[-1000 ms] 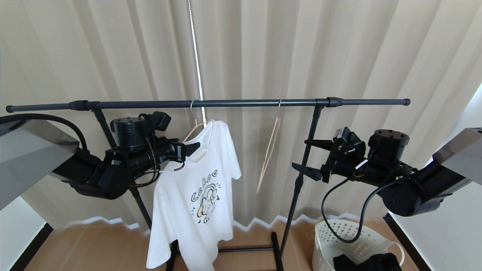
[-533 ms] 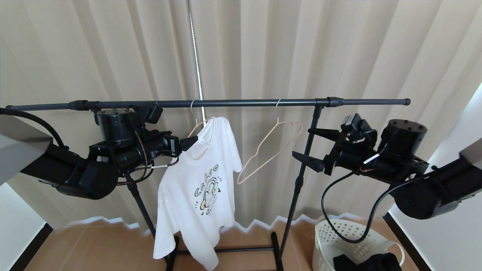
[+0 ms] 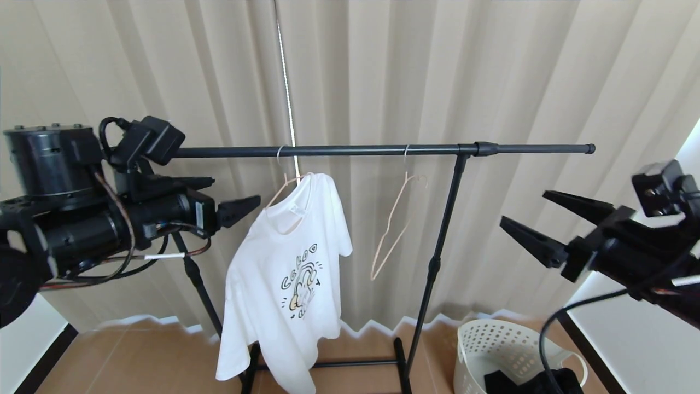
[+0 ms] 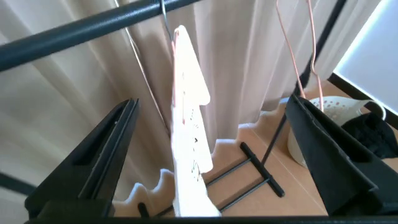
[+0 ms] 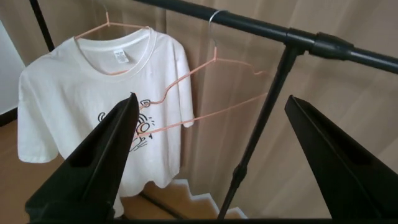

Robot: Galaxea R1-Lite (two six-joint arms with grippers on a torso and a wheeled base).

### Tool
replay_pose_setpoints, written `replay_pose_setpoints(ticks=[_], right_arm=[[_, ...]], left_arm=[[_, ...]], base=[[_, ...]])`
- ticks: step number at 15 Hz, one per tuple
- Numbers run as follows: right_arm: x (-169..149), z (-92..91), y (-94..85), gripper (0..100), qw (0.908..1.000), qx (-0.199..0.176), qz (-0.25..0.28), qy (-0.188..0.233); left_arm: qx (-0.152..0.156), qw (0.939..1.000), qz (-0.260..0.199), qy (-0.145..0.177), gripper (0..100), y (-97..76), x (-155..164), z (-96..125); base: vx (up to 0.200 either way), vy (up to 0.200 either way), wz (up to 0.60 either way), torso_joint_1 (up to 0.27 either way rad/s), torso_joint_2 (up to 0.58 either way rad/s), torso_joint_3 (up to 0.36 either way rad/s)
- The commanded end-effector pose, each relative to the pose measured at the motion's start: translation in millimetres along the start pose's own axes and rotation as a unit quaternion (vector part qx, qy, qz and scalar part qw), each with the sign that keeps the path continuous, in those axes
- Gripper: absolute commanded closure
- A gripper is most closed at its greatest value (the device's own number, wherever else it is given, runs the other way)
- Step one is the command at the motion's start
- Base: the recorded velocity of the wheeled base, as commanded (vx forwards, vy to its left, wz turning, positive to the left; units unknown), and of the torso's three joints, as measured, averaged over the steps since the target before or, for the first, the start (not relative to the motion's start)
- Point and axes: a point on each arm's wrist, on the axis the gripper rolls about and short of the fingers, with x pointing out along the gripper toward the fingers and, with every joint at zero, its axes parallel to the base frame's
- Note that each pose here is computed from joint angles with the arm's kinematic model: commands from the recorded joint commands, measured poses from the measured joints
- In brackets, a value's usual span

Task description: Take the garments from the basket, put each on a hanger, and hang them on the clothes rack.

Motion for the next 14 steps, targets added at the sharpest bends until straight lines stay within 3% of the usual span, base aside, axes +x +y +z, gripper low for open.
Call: replay_pose_setpoints(ticks=[1,3,6,10,12,14], right_arm=[[-57,-3.6,7.0,0,0.999,-0.005,-0.043,-0.014],[-97,-25.3,22.9,0,0.9985,0.001,-0.054,0.003],[-137,-36.6,39.6,0,0.9974,0.007,-0.065,0.028],[-188,-65.3,62.8,0,0.9958,0.016,-0.067,0.059],[-208,-83.1,71.4,0,0.9941,0.017,-0.088,0.061],[-216,-93.6,75.2,0,0.9935,0.02,-0.088,0.069]], left_arm=[[0.01,0.9998,-0.012,-0.013,0,-27.8,-69,-15],[0.012,0.9997,-0.014,-0.018,0,-49.7,-127,-53],[-0.004,0.999,0.025,-0.038,0,-61.4,-175,-87],[-0.037,0.9977,0.047,-0.032,0,-79.1,-217,-118],[-0.041,0.9962,0.049,-0.059,0,-86.6,-233,-128],[-0.04,0.9961,0.05,-0.062,0,-91.3,-236,-146]], base=[[0.0,0.0,0.0,0.0,0.0,0.0],[0.0,0.0,0.0,0.0,0.0,0.0],[0.0,0.0,0.0,0.0,0.0,0.0],[0.0,0.0,0.0,0.0,0.0,0.0],[0.0,0.0,0.0,0.0,0.0,0.0],[0.0,0.0,0.0,0.0,0.0,0.0]])
